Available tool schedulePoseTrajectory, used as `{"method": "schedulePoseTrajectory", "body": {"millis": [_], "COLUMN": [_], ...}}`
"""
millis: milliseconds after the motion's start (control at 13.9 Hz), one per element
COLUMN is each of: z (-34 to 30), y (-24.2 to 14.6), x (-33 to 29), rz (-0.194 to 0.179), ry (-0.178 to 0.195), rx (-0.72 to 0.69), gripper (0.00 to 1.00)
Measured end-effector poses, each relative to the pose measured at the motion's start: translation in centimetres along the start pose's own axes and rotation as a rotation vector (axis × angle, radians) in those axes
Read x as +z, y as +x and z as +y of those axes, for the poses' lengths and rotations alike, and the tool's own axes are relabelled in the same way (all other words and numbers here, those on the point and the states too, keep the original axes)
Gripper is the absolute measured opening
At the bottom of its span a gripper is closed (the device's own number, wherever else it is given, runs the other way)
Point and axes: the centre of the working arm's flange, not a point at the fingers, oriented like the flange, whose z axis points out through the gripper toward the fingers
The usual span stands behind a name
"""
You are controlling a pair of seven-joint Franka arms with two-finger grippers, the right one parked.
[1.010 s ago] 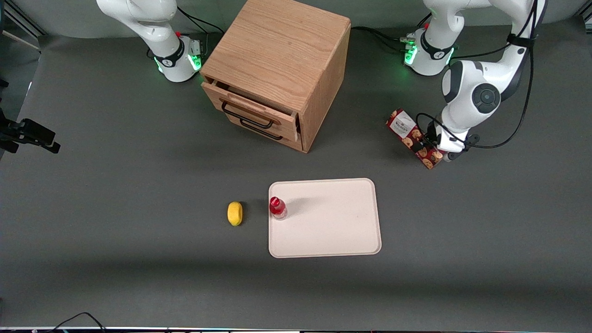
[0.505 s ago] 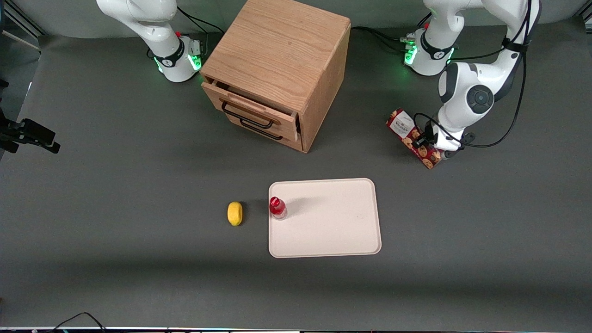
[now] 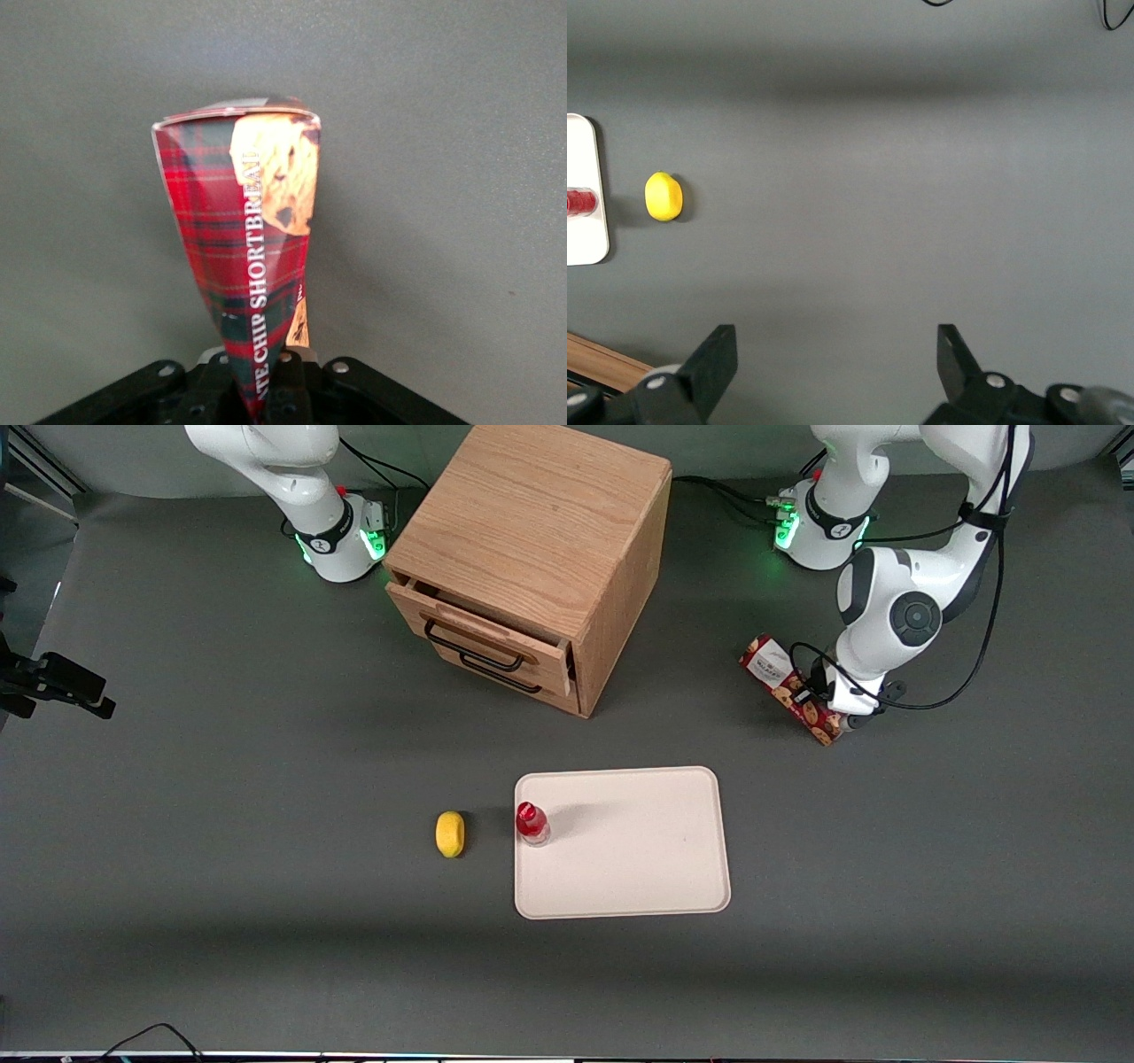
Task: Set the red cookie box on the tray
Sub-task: 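Lift the held box and carry it onto the white tray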
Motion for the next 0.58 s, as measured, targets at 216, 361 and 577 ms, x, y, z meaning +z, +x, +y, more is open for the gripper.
{"method": "schedulePoseTrajectory", "body": {"millis": [216,361,577], "z": [2.2,5.1,8.9], "y": [1.1,2.8,4.9], "x": [-2.8,-7.3,-14.7], "rz": [-0.043,-0.047,-0.015], "ry": [0.016,-0.002,-0.050], "rx": [0.077,0.148,0.277], "gripper": [0.06,0.06,0.06]}}
